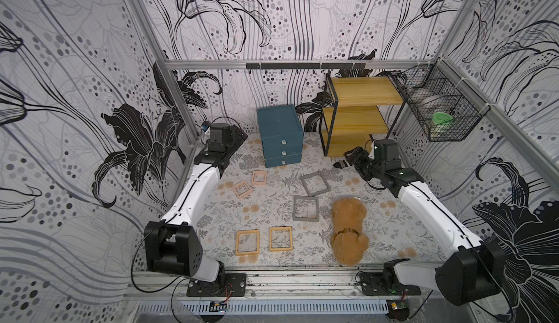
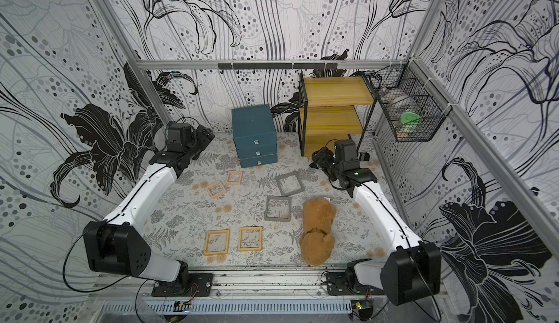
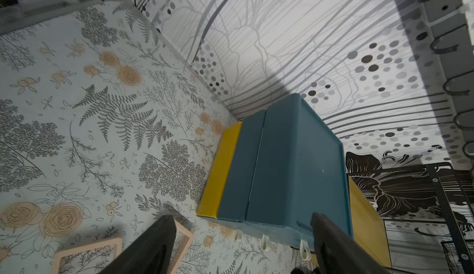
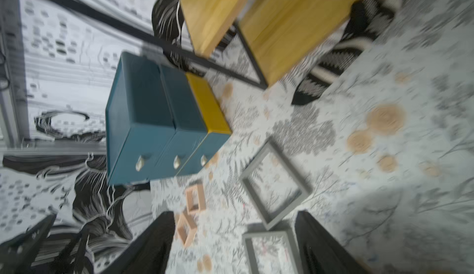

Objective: Place the brooch boxes into the drawer by color
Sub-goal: Open the drawer in the storage box.

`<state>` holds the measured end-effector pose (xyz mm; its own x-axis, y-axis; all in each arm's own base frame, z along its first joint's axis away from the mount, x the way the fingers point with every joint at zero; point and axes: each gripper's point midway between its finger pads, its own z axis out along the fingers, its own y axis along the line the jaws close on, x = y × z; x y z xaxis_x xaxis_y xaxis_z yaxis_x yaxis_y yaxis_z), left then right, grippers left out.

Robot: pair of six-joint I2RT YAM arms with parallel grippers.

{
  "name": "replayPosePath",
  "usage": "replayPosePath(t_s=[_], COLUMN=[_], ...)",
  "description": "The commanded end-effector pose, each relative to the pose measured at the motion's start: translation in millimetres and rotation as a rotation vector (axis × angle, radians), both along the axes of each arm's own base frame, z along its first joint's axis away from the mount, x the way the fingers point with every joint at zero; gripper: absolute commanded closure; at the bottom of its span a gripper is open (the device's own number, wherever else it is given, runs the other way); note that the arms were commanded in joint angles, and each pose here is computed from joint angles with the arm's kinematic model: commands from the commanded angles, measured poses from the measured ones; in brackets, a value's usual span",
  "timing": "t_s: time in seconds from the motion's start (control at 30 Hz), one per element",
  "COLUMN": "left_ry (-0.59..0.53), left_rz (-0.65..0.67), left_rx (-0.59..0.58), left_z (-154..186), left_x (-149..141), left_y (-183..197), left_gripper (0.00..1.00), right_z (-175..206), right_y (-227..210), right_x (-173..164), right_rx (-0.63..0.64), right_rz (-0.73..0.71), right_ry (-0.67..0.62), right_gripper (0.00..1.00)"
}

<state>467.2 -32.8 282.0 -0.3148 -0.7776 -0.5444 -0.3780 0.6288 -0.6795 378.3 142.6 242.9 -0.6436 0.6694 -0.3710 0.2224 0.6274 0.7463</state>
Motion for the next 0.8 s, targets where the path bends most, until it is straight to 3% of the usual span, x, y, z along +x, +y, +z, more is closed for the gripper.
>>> replayPosePath(t_s=[0.0, 0.13, 0.4, 0.77], left_ry=[0.007, 0.014, 0.005, 0.045], left_rz=[-0.094, -0.186, -0.287, -0.324], left_rx=[-0.071, -0.089, -0.059, -0.023], left_z=[13, 12, 13, -6], left_x=[-1, 13, 44, 77], left_y=[-24, -41, -57, -63], left_gripper=[0.17, 0.28, 0.32, 0.32], right_z=[12, 11, 18, 11], right_y=[50, 96, 141, 165], right_x=[4, 8, 20, 48], right_rx=[0.195, 0.293, 0.390, 0.489], right_rz=[0.081, 0.170, 0.226, 0.215], right_ry=[0.000, 0.018, 0.001, 0.025], right_gripper=[0.27, 0.34, 0.52, 0.62])
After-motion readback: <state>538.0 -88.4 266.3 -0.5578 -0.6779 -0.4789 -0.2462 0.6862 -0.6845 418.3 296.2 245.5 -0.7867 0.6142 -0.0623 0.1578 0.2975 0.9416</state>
